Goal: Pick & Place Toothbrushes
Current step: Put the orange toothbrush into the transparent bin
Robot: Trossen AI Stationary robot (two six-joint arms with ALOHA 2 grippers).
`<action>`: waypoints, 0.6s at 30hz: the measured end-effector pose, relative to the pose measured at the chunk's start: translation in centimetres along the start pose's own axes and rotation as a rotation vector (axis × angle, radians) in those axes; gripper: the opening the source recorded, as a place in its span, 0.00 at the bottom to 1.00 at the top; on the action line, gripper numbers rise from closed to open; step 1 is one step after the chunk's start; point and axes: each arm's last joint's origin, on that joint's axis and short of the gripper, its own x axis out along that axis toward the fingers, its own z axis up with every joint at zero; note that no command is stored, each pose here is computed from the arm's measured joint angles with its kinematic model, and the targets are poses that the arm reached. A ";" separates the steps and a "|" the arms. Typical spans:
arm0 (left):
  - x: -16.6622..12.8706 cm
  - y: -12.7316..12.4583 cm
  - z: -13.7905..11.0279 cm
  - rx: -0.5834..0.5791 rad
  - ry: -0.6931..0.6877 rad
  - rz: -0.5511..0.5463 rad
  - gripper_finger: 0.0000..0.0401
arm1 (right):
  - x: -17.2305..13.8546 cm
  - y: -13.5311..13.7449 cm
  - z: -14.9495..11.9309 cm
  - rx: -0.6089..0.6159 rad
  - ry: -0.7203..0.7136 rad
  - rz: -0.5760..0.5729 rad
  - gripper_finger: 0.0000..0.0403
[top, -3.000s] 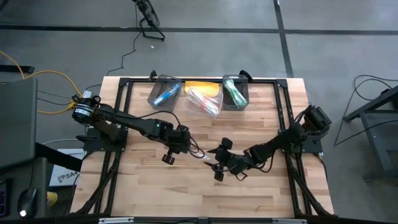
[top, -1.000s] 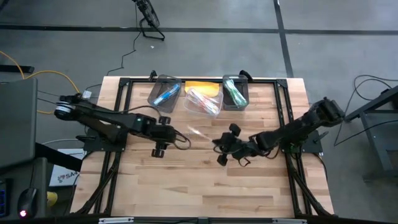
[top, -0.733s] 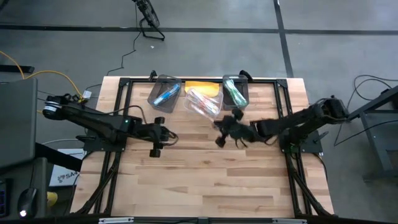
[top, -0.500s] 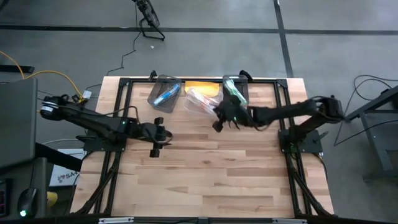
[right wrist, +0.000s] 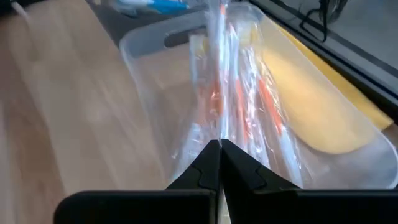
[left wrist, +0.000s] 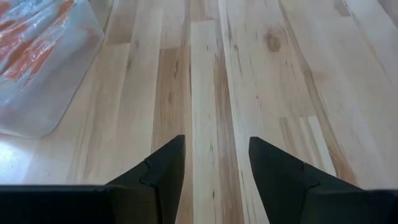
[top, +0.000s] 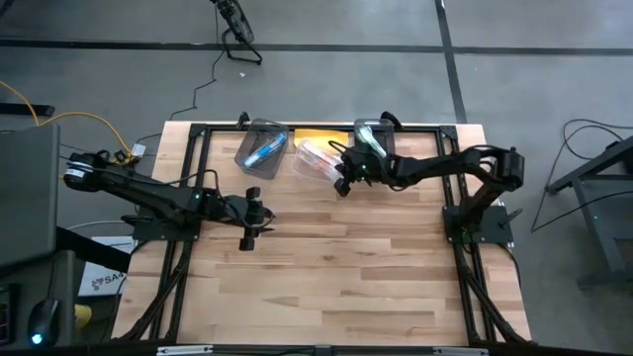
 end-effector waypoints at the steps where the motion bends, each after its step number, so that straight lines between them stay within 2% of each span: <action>1: 0.0 0.0 0.0 0.000 -0.001 0.000 0.43 | 0.1 -0.2 0.0 0.006 0.003 -0.005 0.01; 8: 0.0 0.0 0.0 -0.003 -0.002 0.000 0.43 | 0.6 -1.3 0.0 0.103 0.009 -0.030 0.01; 15: 0.0 0.0 0.0 -0.016 -0.002 0.000 0.43 | 0.6 -1.4 0.0 0.116 0.016 -0.008 0.01; 18: 0.0 0.0 0.0 -0.021 0.000 0.000 0.43 | 0.6 -1.5 0.0 0.129 0.013 -0.015 0.04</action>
